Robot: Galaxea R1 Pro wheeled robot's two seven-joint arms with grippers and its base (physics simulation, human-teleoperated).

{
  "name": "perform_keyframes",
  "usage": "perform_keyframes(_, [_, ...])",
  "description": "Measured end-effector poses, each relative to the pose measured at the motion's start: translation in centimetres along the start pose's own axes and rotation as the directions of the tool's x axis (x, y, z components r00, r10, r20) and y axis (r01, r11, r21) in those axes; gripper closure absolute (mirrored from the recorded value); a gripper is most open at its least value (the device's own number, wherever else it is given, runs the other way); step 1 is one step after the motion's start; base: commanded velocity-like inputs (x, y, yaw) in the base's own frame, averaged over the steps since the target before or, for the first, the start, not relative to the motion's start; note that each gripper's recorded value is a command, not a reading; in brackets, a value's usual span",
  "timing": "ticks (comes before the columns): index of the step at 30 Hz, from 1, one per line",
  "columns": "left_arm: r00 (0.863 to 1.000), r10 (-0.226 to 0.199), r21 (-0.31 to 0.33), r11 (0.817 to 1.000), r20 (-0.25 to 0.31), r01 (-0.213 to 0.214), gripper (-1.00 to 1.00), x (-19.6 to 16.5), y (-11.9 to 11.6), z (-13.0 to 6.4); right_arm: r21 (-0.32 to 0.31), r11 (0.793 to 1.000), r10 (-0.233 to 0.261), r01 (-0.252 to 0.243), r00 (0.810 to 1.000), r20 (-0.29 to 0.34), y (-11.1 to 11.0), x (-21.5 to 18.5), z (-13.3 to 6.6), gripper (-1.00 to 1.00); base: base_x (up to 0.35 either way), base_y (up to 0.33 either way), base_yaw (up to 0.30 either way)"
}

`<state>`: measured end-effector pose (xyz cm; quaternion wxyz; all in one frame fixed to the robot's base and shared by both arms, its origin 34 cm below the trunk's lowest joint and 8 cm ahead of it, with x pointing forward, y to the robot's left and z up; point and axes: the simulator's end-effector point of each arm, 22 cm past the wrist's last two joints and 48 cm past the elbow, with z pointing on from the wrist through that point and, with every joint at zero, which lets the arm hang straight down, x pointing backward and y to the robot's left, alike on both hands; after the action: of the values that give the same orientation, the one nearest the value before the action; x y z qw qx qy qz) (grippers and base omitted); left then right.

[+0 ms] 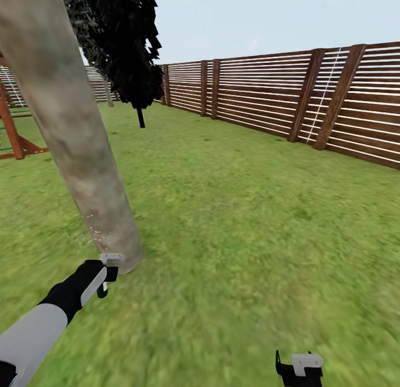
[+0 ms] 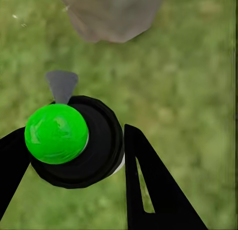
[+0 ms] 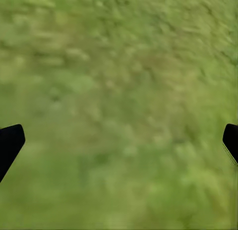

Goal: In the garden, pick up the pesticide atomizer on the floor and spray pesticide onto both trees until each tree trunk is fully covered.

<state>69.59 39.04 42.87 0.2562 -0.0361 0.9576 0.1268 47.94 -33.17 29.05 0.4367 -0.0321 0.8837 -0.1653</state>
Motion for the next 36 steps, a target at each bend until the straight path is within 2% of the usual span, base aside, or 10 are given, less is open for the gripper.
perform_keyframes(12, [1.000,-0.001,-0.008,1.000,-0.001,0.001,1.00,0.1,0.5,0.1,-0.002,1.000,0.001,-0.001,1.000,0.000,0.1,0.0,0.0,-1.00,0.181,-0.231,0.271])
perform_keyframes(22, [1.000,-0.001,-0.006,1.000,0.002,0.001,1.00,0.0,0.3,0.0,-0.002,1.000,0.001,-0.001,1.000,0.000,0.1,0.0,0.0,-1.00,0.152,-0.117,0.118])
perform_keyframes(24, [1.000,-0.005,-0.005,1.000,0.021,0.005,1.00,-0.4,0.3,0.0,-0.002,1.000,0.001,-0.001,1.000,0.000,0.1,0.0,0.0,-1.00,0.003,-0.002,0.273])
perform_keyframes(25, [0.998,-0.015,-0.004,1.000,0.063,0.016,1.00,-1.4,0.3,0.0,-0.002,1.000,0.001,-0.001,1.000,0.000,0.1,0.0,0.0,-1.00,0.001,-0.001,0.277])
perform_keyframes(27, [0.996,-0.024,-0.004,1.000,0.088,0.024,1.00,-1.9,0.4,0.0,-0.002,1.000,0.001,-0.001,1.000,0.000,0.1,0.0,0.0,-1.00,0.000,0.000,0.278])
perform_keyframes(31, [0.995,-0.028,-0.003,1.000,0.095,0.029,1.00,-2.0,0.4,0.0,-0.002,1.000,0.001,-0.001,1.000,0.000,0.1,0.0,0.0,-1.00,0.000,0.000,0.276])
perform_keyframes(36, [0.995,-0.028,0.005,1.000,0.094,0.027,1.00,-2.0,0.0,-0.1,-0.002,1.000,0.000,0.000,1.000,0.000,0.0,0.0,0.0,-1.00,0.151,-0.119,0.045])
